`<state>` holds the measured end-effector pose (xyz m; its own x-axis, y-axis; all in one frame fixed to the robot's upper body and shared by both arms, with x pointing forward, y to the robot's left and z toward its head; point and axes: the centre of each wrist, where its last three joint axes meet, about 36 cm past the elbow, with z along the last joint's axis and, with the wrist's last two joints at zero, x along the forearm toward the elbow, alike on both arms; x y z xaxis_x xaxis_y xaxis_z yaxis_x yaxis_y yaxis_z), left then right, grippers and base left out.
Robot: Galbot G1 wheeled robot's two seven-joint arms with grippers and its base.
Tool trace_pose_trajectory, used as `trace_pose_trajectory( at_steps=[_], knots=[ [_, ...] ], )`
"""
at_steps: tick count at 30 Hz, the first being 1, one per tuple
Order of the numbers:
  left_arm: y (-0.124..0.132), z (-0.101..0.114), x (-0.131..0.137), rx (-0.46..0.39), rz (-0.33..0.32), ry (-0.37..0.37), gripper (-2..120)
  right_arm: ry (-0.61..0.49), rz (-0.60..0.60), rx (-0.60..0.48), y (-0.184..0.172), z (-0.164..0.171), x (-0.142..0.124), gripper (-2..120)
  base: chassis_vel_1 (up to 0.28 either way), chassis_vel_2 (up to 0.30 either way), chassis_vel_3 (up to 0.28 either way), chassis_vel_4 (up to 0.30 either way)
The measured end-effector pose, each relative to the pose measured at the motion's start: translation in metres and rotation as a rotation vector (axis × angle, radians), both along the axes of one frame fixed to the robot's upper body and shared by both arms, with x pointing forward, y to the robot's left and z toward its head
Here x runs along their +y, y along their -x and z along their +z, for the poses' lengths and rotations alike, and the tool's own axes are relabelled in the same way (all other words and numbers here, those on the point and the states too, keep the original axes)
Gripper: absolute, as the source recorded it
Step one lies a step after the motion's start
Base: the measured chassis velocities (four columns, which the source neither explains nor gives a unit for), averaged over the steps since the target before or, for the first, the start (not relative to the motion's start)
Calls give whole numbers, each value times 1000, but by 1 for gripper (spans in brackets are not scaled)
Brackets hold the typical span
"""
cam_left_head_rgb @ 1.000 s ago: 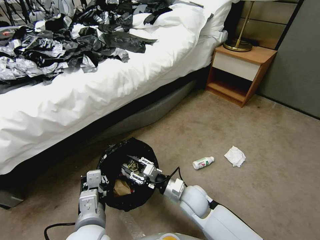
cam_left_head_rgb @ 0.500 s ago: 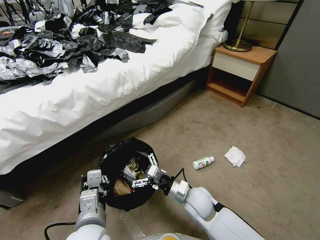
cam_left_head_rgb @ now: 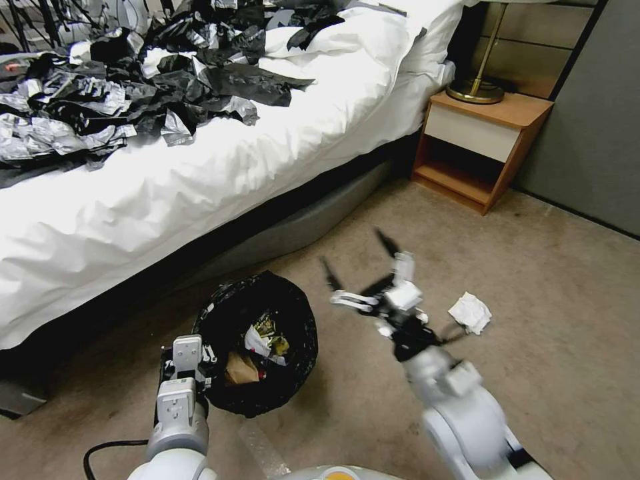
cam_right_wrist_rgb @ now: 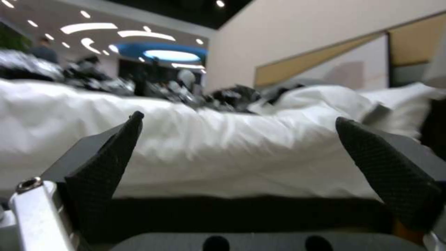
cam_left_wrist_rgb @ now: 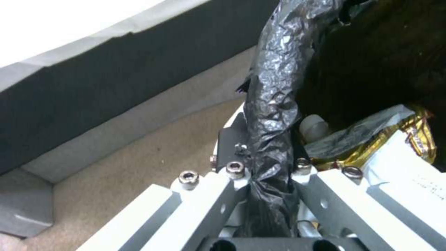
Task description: Pick up the trash bin, then pick up the garbage from the floor and place it into the trash bin.
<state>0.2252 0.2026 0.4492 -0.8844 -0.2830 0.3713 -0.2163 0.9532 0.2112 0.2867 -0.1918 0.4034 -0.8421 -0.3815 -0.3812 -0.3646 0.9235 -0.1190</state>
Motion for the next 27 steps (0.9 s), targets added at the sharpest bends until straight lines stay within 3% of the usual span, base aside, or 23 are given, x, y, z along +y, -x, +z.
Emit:
trace_pose_trajectory(
  at_steps=[4,12,27],
  knots=[
    [0,0,0,-7,-2,2,0,18,-71,47,16,-27,-19,100,0,0,0,0],
    [1,1,0,-7,4,5,0,23,-117,99,31,-45,-34,100,-10,-13,-11,-9],
    [3,6,-1,-8,11,13,0,-38,-118,99,27,-45,-26,100,-85,-87,-80,-87]
  ],
)
